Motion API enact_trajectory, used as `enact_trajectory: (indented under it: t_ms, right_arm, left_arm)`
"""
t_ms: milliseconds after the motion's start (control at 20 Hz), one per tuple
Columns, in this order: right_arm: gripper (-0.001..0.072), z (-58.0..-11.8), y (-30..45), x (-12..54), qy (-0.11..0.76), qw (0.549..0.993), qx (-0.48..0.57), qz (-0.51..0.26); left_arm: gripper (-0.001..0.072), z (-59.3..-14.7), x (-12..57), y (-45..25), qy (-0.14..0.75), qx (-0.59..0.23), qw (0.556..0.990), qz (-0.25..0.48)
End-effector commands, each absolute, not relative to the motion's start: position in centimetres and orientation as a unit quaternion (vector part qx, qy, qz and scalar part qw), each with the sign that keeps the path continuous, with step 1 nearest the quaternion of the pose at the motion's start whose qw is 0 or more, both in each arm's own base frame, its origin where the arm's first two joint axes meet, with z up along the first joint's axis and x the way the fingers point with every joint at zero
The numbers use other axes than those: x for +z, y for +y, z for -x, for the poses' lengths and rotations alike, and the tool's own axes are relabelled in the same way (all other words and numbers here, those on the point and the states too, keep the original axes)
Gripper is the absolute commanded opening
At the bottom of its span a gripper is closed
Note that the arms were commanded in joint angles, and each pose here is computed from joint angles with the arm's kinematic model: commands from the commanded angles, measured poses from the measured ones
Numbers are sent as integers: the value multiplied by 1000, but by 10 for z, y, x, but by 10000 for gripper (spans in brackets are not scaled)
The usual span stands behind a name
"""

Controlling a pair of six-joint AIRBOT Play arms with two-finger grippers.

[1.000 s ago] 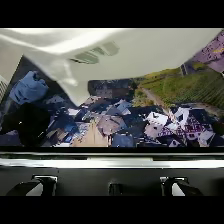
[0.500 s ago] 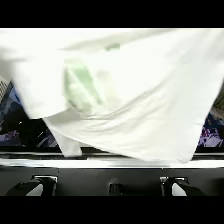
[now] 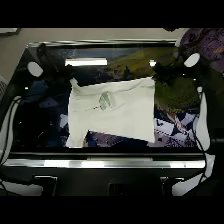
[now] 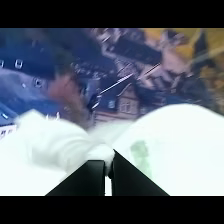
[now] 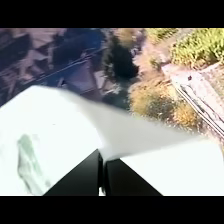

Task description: Fold the clothes and pants, and hang the long-sleeved shirts on hangers.

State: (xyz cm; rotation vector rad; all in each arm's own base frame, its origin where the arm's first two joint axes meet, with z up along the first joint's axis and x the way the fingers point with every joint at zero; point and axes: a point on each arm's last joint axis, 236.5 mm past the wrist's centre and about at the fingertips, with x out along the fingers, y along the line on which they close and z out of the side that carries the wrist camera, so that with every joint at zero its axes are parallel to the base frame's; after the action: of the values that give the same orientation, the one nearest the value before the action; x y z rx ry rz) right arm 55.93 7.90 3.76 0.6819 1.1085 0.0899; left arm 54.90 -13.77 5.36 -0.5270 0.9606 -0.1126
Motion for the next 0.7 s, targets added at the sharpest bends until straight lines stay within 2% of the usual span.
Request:
enact_trajectory:
  t_ms: [0,200,250,300,350,400,450,550,600,650]
  right_arm:
    - [23,-570,86,-23,540,772,3,-334]
    - [25,-572,87,-26,539,770,0,-341]
    - [35,-569,89,-27,545,766,2,-342]
    - [115,-565,91,-27,552,760,4,-344]
    - [241,-560,93,-28,562,752,7,-344]
    - [320,-554,94,-27,571,746,8,-341]
    - [345,-546,95,-23,581,745,17,-328]
    - [437,-537,88,-1,581,754,39,-303]
    - [442,-533,80,14,575,766,55,-282]
    - [484,-526,65,32,569,779,72,-253]
  left_arm:
    - [16,-552,-26,-140,511,-27,821,253]
    - [20,-551,-42,-139,523,-22,814,252]
    - [56,-551,-41,-137,522,-21,814,253]
    - [212,-550,-40,-134,526,-19,811,254]
    - [403,-548,-37,-130,531,-18,809,252]
    - [527,-547,-32,-125,538,-19,805,248]
    - [551,-544,-25,-117,547,-24,803,237]
    - [551,-534,-3,-91,568,-33,795,211]
    - [551,-525,11,-73,581,-40,789,194]
    - [551,-513,24,-56,592,-51,786,171]
